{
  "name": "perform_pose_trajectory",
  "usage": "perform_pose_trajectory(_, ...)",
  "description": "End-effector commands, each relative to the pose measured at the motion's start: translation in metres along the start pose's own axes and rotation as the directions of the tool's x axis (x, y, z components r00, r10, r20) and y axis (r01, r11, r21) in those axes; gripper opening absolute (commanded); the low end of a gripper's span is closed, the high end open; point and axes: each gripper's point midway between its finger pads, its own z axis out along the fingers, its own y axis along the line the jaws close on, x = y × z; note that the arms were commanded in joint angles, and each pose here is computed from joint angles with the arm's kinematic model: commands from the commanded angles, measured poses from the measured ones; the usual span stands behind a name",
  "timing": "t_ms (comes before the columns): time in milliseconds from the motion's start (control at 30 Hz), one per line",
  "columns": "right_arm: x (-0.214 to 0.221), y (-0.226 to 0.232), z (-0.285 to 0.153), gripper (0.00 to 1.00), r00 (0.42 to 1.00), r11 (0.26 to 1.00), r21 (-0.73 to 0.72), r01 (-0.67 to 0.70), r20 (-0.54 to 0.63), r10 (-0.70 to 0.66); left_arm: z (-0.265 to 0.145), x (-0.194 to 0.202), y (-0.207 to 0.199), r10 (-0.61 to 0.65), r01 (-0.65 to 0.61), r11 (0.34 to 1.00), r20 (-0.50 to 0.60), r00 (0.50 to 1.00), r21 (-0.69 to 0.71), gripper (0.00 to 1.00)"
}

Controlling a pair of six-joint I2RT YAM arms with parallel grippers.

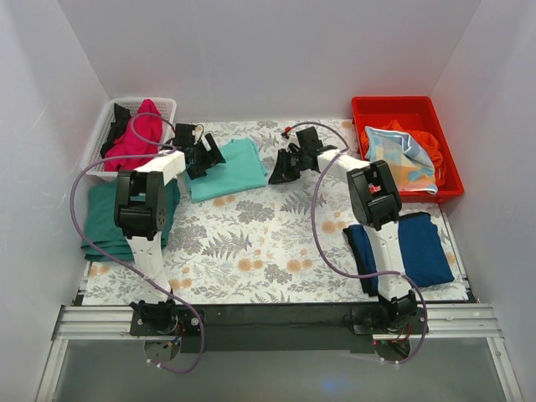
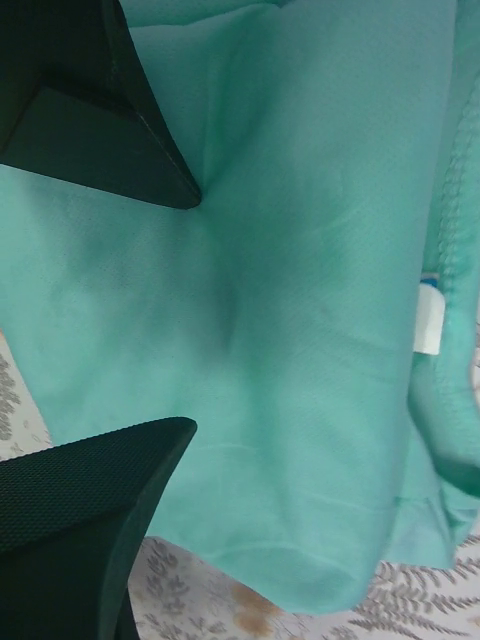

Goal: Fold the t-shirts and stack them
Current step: Smooth out wrinkles on the folded tshirt

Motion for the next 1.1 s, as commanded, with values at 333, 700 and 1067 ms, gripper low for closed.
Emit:
perform_pose_trajectory(333,0.081,-0.06,-0.083,0.22,0.988,0.904,0.42,0.082,-0.157,-0.017,-0.022,0.094,0.003,0.202,-0.197,0.979,-0.243,0.949,0.045,0.86)
perform_pose_trajectory(700,0.009,-0.016,-0.145,0.21,0.985,0.849,0.513,0.125,0.041,-0.17,0.011,0.152,-0.003,0.379,-0.411,0.912,-0.374,0.846,-0.006,0.87)
perform_pose_trajectory(1067,-0.022,0.0,-0.16,0.21,0.974,0.834,0.536,0.128,0.092,-0.208,-0.029,0.22,-0.047,0.555,-0.53,0.828,-0.403,0.728,0.182,0.88)
